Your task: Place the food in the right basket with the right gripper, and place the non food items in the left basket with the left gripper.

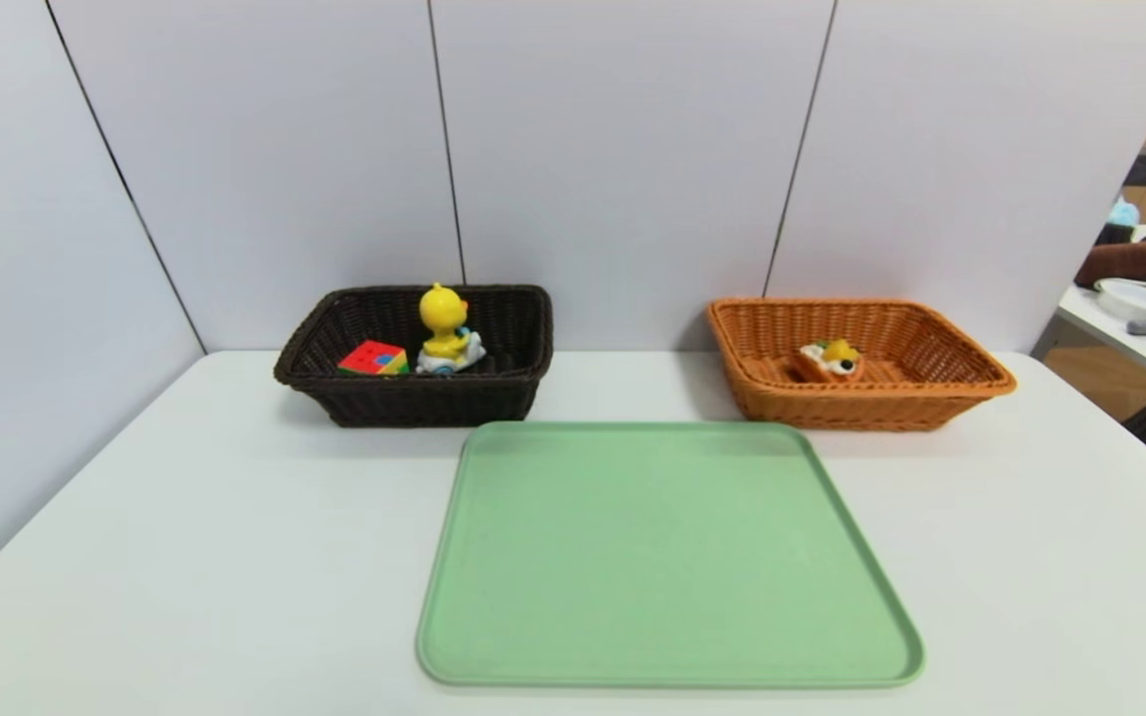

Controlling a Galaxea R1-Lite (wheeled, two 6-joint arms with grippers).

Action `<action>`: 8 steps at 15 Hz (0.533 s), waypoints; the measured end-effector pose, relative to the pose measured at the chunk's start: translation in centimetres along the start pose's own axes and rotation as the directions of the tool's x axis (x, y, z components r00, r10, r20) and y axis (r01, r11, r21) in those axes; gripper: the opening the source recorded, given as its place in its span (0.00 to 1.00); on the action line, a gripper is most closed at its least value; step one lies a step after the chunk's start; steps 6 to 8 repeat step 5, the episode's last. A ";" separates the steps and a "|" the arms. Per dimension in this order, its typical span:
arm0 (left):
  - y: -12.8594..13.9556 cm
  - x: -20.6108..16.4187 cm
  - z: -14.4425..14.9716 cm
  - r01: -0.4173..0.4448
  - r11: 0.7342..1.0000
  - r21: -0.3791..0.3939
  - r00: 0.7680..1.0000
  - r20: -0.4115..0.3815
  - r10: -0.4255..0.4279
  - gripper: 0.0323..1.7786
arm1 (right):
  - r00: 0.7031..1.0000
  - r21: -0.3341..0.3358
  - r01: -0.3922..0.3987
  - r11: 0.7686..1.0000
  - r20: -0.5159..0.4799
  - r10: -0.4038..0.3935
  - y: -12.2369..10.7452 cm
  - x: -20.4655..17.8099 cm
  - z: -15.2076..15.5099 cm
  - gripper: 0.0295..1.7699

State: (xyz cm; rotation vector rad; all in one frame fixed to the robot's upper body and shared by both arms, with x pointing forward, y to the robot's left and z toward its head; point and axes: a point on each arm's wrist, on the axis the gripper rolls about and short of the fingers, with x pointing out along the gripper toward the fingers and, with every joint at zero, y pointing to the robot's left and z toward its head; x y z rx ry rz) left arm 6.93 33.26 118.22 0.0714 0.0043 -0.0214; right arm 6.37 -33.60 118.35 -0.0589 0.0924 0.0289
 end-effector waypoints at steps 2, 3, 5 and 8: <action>0.0 0.0 0.0 0.000 1.000 0.000 1.000 0.000 0.000 0.95 | 1.000 0.006 0.000 1.000 0.000 0.000 0.0 0.0 0.0 0.96; 0.0 0.0 0.0 0.000 1.000 0.000 1.000 0.000 0.000 0.95 | 1.000 0.010 0.001 1.000 0.001 -0.001 0.0 0.0 0.0 0.96; 0.0 0.0 0.0 0.000 1.000 0.000 1.000 0.000 0.000 0.95 | 1.000 0.015 0.001 1.000 0.002 -0.001 0.0 0.0 0.0 0.96; 0.0 0.0 0.0 0.000 1.000 0.000 1.000 0.000 0.000 0.95 | 1.000 0.015 0.001 1.000 0.002 -0.001 0.0 0.0 0.0 0.96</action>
